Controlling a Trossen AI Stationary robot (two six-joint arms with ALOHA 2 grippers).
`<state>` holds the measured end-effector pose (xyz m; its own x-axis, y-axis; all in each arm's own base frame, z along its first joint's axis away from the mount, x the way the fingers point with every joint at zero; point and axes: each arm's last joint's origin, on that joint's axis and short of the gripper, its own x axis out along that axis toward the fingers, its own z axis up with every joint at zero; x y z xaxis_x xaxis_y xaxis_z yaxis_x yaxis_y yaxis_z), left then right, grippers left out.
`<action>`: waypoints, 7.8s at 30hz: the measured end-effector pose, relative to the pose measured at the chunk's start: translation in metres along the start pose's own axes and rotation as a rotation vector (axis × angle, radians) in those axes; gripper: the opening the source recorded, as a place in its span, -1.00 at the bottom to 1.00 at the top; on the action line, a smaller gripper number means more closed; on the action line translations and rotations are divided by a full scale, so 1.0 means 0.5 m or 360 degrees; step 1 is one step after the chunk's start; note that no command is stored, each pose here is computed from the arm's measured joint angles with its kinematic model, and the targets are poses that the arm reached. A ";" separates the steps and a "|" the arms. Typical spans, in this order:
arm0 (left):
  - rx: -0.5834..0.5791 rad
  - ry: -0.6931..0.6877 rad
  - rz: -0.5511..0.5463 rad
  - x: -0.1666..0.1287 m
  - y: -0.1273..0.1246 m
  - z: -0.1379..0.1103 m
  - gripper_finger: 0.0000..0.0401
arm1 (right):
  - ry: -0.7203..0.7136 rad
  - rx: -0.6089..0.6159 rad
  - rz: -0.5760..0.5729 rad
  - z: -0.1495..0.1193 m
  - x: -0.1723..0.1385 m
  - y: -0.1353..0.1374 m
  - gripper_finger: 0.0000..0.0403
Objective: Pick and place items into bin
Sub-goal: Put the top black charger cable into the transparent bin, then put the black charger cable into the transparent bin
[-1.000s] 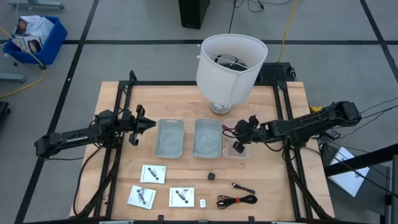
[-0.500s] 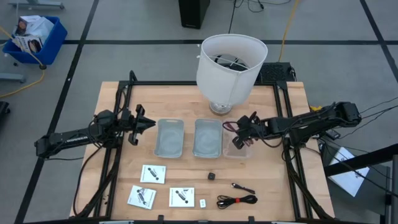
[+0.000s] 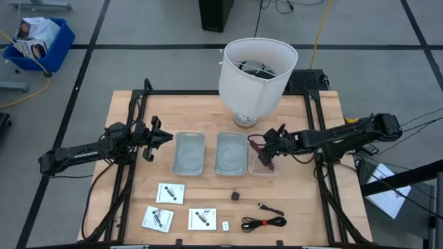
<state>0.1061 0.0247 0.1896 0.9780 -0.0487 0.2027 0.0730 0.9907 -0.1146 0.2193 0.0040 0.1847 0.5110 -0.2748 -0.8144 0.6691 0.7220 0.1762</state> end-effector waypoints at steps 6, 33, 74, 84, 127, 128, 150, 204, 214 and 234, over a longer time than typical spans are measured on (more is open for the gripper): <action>0.0001 0.0000 -0.0001 0.000 0.000 0.000 -0.76 | -0.0075 -0.0052 0.0060 0.009 -0.011 0.003 -0.12; -0.0010 0.0049 0.0004 0.000 0.001 -0.007 -0.76 | -0.0125 -0.0842 0.0708 -0.171 -0.157 0.261 -0.24; -0.0007 0.0053 0.0010 0.000 0.001 -0.007 -0.76 | 0.0400 -0.0903 0.0414 -0.270 -0.081 0.260 -0.92; -0.0004 0.0047 0.0009 0.000 0.001 -0.006 -0.76 | -0.0500 -0.0714 0.0165 -0.082 -0.215 0.221 -0.95; -0.0002 0.0042 0.0009 0.000 0.001 -0.006 -0.76 | -0.0178 -0.0418 0.0061 -0.015 -0.052 0.051 -0.08; -0.0002 0.0043 0.0008 0.000 0.001 -0.006 -0.76 | -0.0202 -0.0448 0.0133 -0.010 -0.069 0.062 -0.07; -0.0021 0.0095 0.0019 0.000 0.002 -0.012 -0.76 | -0.0018 -0.0990 0.1026 -0.198 -0.172 0.262 0.04; -0.0022 0.0077 0.0016 0.000 0.002 -0.010 -0.76 | -0.0706 -0.0340 0.0230 -0.044 -0.220 0.124 -0.88; -0.0021 0.0076 0.0015 0.000 0.002 -0.010 -0.76 | -0.0455 -0.0173 -0.0047 -0.040 -0.094 0.056 -0.88; -0.0012 0.0073 0.0014 0.000 0.002 -0.009 -0.76 | -0.0253 -0.0089 0.0028 -0.063 -0.034 0.029 -0.68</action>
<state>0.1070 0.0250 0.1850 0.9866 -0.0458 0.1569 0.0656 0.9902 -0.1237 0.2033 0.0391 0.1834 0.6041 -0.3559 -0.7131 0.6308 0.7603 0.1550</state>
